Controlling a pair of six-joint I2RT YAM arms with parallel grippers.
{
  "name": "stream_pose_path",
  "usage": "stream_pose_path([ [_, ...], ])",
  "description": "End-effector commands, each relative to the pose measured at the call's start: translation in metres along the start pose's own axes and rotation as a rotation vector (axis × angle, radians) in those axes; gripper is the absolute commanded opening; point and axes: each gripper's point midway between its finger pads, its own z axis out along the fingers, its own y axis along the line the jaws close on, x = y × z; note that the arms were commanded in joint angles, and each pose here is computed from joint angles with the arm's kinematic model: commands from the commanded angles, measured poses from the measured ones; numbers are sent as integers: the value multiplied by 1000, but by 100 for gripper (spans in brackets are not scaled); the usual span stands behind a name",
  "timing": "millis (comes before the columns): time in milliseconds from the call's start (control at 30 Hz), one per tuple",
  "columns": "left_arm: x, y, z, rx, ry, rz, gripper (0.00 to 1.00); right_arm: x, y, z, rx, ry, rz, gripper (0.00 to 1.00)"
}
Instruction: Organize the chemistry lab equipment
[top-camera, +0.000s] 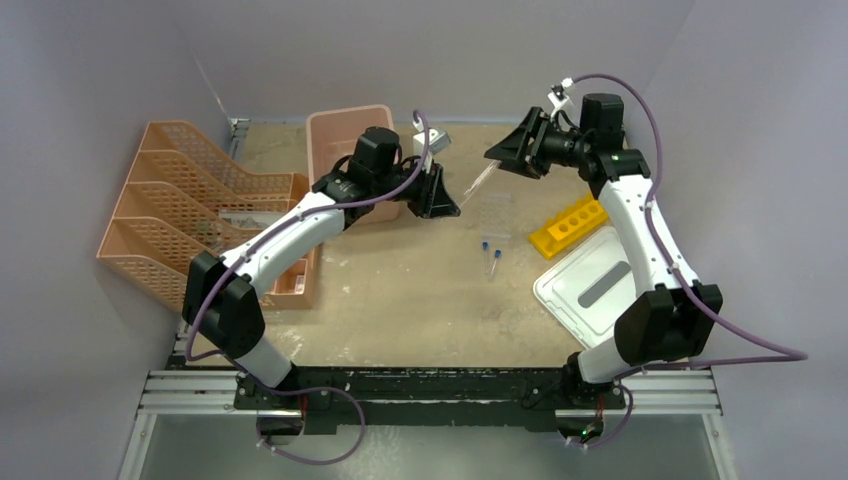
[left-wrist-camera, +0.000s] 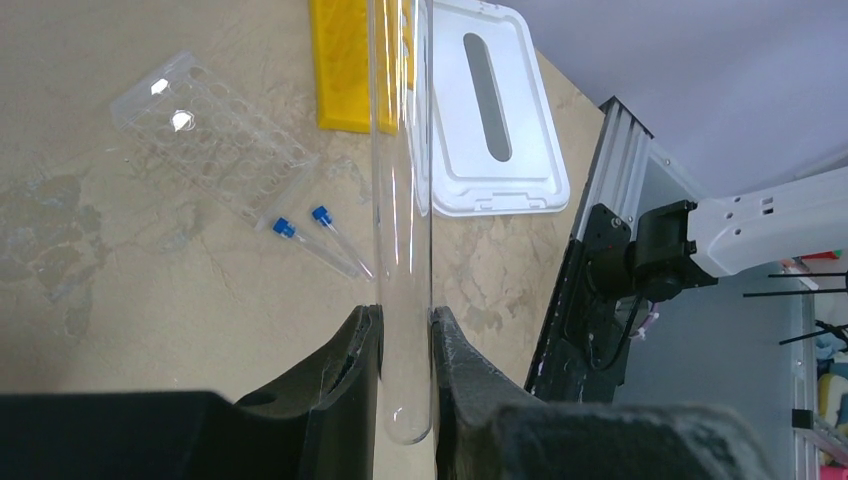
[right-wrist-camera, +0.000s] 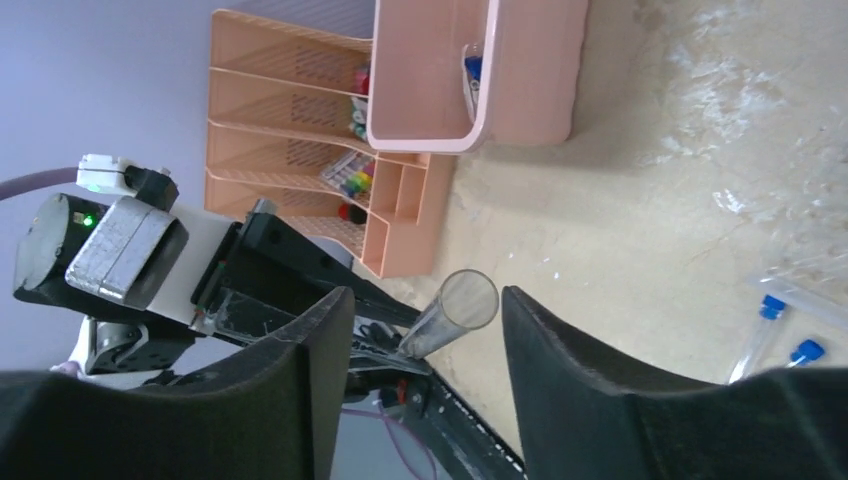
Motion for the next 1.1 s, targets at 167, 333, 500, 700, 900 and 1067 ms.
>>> stream_pose_path([
  [167,-19,-9,-8,16,-14,120,0,24,10,-4,-75,112,62,42],
  [333,-17,-9,-11,11,0,127,0,24,7,-3,-61,114,69,41],
  [500,-15,-11,-15,7,6,144,0,14,0,3,-30,77,70,39],
  [700,-15,-10,-17,-5,6,160,0,19,-7,6,-20,94,74,38],
  [900,-16,-10,-18,-4,5,178,0,20,-9,7,-11,103,85,43],
  [1067,-16,-8,-18,-12,7,188,0,22,-8,7,-22,115,82,43],
])
